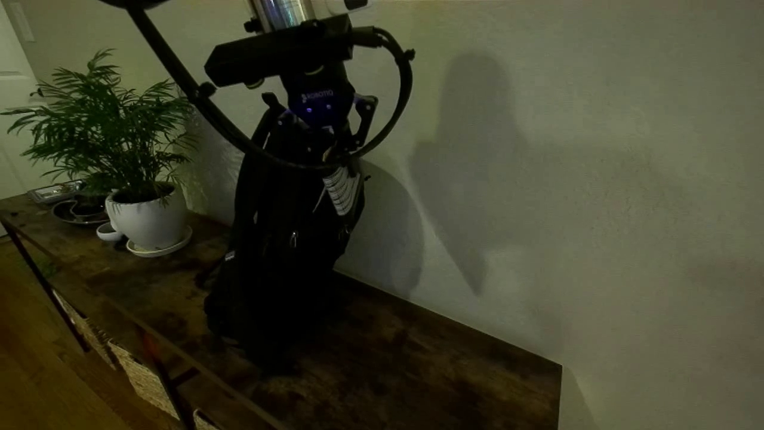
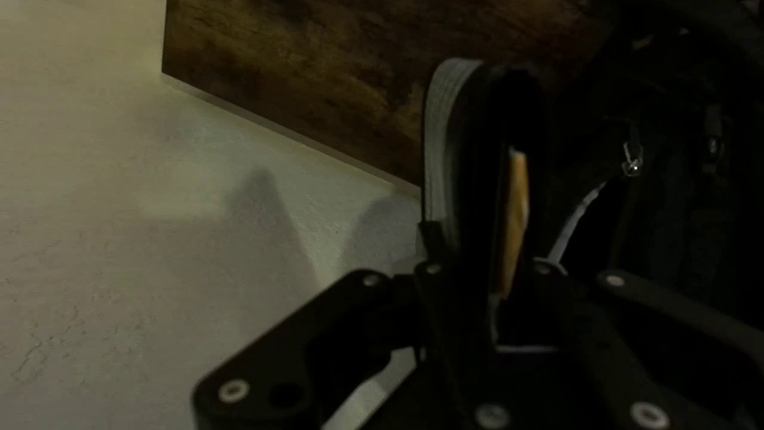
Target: Pick up the wallet and put it in the bag
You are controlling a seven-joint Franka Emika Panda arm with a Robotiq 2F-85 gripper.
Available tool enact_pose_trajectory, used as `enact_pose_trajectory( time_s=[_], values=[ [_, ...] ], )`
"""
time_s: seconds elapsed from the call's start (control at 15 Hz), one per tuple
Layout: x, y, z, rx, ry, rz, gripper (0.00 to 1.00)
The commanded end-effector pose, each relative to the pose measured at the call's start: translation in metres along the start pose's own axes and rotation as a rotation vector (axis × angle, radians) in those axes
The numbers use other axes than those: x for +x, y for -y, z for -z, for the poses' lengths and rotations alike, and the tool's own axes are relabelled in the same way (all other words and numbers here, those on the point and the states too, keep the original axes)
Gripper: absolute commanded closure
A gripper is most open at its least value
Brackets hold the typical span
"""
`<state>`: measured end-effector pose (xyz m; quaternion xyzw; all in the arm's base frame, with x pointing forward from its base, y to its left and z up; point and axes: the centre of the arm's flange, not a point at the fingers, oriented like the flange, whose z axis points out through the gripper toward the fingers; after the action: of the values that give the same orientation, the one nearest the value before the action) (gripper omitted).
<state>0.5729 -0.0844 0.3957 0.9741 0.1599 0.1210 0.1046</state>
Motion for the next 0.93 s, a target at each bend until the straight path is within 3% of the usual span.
enact_pose_trajectory(
  time_s=[0.0,0.53,0.87],
  values=[
    [0.001,0.012,0.038,-0.007,0.003,0.016,0.95],
    [0.012,0.047,0.086,-0.005,-0.02,0.095,0.95],
    [0.02,0.049,0.076,0.016,-0.015,0.118,0.95]
  ],
)
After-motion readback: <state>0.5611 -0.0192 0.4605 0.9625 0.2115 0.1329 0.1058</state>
